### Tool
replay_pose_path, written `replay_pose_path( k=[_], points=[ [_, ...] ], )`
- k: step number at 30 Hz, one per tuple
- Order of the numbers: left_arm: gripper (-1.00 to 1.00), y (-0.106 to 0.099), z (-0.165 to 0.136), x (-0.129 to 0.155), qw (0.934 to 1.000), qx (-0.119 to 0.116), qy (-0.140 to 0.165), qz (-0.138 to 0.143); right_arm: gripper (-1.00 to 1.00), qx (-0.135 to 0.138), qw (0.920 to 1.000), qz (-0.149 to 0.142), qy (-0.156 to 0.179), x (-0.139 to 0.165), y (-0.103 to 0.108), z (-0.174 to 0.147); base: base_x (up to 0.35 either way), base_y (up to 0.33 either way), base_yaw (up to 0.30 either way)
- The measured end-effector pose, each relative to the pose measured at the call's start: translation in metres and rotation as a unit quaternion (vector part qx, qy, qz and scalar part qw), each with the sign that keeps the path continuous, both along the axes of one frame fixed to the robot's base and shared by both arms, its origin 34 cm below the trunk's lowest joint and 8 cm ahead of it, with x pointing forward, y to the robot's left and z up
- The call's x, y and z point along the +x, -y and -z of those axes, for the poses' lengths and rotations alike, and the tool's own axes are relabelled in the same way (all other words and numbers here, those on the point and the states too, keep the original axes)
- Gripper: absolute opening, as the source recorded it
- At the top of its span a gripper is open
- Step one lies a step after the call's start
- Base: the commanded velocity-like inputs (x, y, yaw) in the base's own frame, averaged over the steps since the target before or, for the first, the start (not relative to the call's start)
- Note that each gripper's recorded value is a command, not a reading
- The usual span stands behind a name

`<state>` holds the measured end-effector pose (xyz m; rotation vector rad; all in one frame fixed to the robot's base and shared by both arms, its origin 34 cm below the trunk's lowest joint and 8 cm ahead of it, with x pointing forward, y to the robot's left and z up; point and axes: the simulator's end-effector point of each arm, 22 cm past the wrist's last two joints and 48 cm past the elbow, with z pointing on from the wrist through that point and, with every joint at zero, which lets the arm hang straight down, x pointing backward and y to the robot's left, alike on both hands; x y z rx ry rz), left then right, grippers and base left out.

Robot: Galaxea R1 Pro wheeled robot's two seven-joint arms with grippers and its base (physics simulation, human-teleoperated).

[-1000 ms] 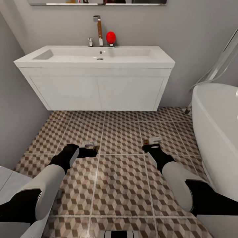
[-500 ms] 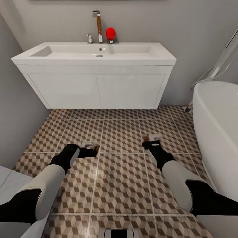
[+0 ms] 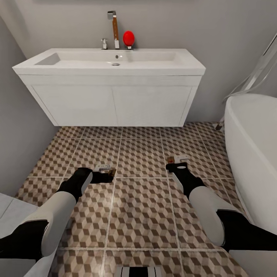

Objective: Take the four mousetraps from the cabinet in the bathroom and place them on the bathroom floor. Make sure all four end up on the same floor surface, and ensure that at least two of them are either under or directly next to the same bathroom sink.

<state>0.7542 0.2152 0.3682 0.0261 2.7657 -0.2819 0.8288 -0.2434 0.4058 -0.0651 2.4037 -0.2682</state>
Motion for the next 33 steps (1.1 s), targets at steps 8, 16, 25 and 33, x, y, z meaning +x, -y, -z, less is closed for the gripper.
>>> replay_pose_path(
  k=[8, 16, 25, 33],
  points=[
    [-1.00, 0.000, 0.007, -0.003, 1.0000, 0.001, -0.008, 0.000, -1.00, 0.000, 0.9999, 0.001, -0.010, -0.004, 0.000, 0.010, 0.000, 0.000, 0.000],
    [-1.00, 0.008, 0.012, -0.003, 0.9999, -0.003, -0.009, 0.004, -1.00, 0.001, 0.9999, 0.003, -0.015, -0.007, 0.001, 0.018, 0.000, 0.000, 0.000],
    [-1.00, 0.010, 0.009, 0.003, 1.0000, -0.003, 0.000, 0.005, -1.00, -0.001, 0.9998, 0.004, -0.017, -0.008, 0.002, 0.024, 0.004, 0.000, 0.000],
    [-1.00, -0.001, 0.014, 0.001, 0.9996, 0.029, -0.004, 0.006, -1.00, 0.001, 0.9998, 0.003, -0.017, -0.009, 0.000, 0.024, 0.220, 0.000, 0.000]
  ],
)
